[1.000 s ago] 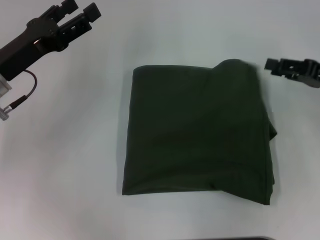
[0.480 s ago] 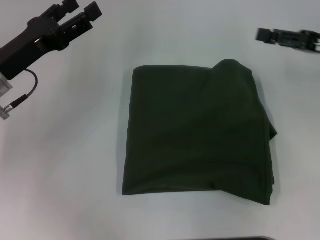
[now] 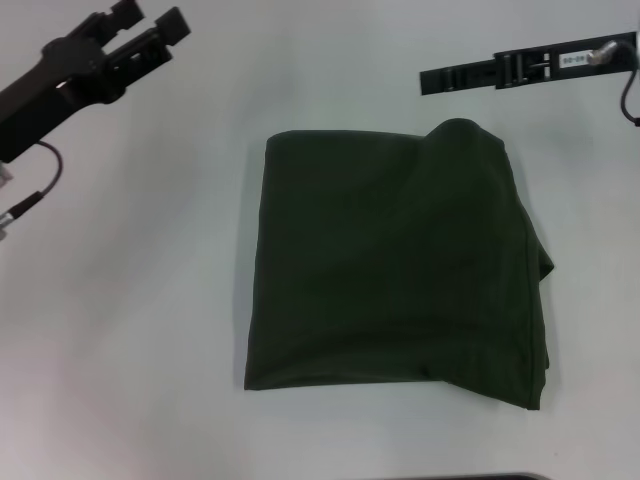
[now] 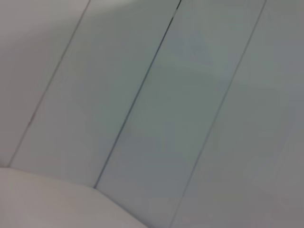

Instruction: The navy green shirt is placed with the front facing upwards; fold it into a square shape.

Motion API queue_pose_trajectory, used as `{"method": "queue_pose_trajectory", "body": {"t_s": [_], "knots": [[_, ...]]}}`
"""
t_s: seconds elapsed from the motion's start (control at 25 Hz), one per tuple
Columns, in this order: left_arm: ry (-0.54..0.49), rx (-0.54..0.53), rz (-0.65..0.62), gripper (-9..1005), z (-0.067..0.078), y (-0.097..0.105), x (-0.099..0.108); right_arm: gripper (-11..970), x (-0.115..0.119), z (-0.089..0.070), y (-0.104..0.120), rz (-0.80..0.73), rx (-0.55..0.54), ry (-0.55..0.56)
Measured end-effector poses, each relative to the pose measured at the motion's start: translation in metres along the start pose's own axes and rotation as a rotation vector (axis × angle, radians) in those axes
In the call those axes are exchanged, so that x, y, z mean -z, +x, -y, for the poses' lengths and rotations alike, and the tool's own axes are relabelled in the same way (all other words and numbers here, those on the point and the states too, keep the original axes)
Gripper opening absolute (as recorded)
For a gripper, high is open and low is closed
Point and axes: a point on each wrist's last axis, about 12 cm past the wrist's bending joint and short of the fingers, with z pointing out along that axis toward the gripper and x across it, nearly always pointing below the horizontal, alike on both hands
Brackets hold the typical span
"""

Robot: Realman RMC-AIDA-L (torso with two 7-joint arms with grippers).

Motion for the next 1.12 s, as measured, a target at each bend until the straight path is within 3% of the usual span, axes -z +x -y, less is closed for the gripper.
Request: {"method": "queue_pose_trajectory", "body": {"t_s": [0.32, 0.76, 1.12], "knots": [[-0.110, -0.032, -0.018, 904, -0.013, 0.002, 0.013, 675, -0.024, -0.009, -0.007, -0.101, 0.053, 0.031], [-0.110, -0.039, -0.019, 904, -0.013, 0.002, 0.011, 675, -0.057, -0.015, -0.001, -0.150, 0.105, 0.090], [-0.110, -0.043, -0.020, 904, -0.014, 0.001, 0.011, 676, -0.066, -0.020, 0.000, -0.190, 0.099, 0.089]]}}
